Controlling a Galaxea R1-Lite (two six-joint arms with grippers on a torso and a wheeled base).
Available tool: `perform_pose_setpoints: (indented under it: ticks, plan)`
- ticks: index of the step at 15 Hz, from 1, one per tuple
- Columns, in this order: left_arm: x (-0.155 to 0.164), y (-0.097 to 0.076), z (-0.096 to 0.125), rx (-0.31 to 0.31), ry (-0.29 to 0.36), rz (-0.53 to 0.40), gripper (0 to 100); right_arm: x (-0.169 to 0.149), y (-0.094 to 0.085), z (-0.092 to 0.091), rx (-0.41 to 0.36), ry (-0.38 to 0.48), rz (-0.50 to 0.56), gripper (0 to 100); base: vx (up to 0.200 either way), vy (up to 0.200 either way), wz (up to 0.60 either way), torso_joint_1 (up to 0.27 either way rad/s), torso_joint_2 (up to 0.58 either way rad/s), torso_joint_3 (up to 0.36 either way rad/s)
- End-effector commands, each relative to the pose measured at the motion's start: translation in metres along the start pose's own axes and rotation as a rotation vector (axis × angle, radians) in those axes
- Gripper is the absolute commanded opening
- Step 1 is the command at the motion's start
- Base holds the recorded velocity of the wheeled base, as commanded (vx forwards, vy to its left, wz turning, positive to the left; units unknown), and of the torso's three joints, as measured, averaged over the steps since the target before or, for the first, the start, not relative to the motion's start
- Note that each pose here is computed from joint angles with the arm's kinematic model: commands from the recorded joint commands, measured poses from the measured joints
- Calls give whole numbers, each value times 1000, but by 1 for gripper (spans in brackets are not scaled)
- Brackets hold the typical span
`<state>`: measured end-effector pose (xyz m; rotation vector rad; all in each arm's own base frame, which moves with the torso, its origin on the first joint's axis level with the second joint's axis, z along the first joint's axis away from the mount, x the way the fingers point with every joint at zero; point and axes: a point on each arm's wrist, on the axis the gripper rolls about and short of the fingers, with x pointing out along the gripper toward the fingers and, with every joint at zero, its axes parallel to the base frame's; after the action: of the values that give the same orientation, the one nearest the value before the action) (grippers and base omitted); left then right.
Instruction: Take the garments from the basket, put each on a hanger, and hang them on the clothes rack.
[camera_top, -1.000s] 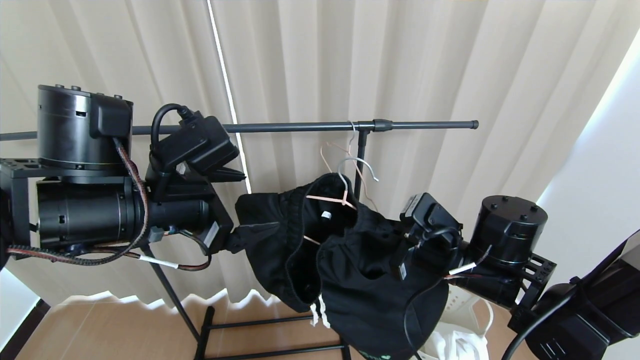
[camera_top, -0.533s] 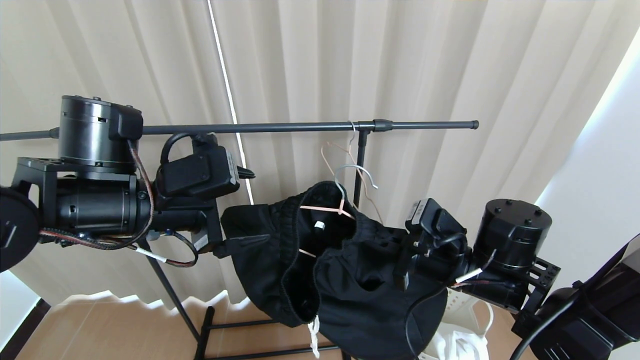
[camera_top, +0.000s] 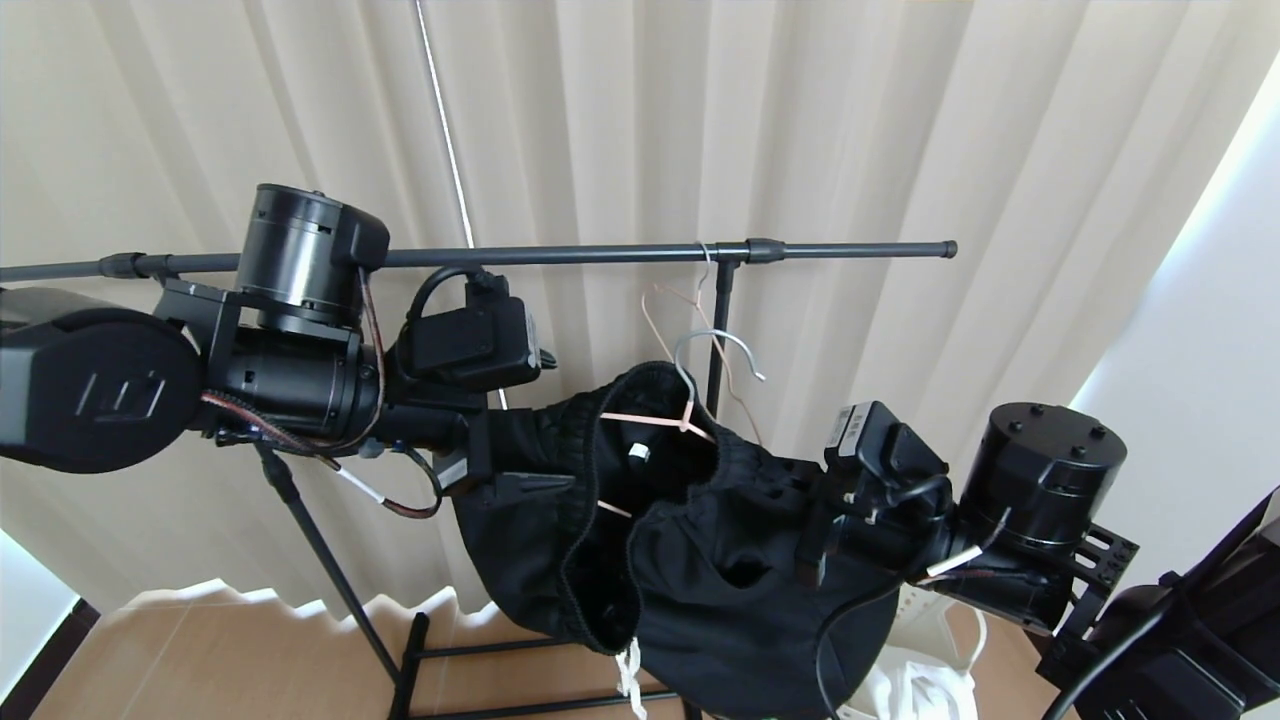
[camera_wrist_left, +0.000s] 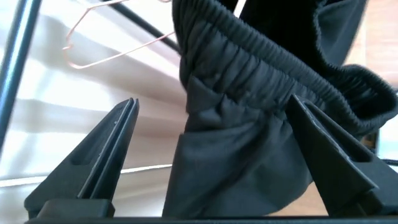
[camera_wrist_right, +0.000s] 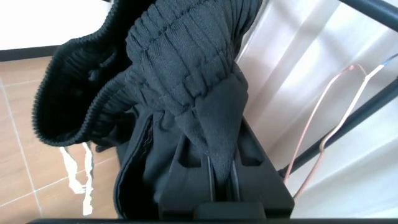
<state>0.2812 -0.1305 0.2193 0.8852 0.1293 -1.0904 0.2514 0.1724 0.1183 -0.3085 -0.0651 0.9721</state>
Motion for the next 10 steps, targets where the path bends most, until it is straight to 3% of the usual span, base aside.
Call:
perform_pose_setpoints:
  ticks: [1,4,7,10]
  plan:
    - [12,3,-5,-19,-5,-38,100,-3,2,3,-2,-7,9,0,0,0,0,0,0,0]
    - [17,11,-5,-28,-9,-48,100,-7,4,5,-7,-17,30,0,0,0,0,0,0,0]
    - [7,15,6,-98,-2,-177,100,-10,8,9,-15,-37,41,0,0,0,0,0,0,0]
    - [16,22,3,-121,-9,-216,100,-10,13,10,-24,-56,49,0,0,0,0,0,0,0]
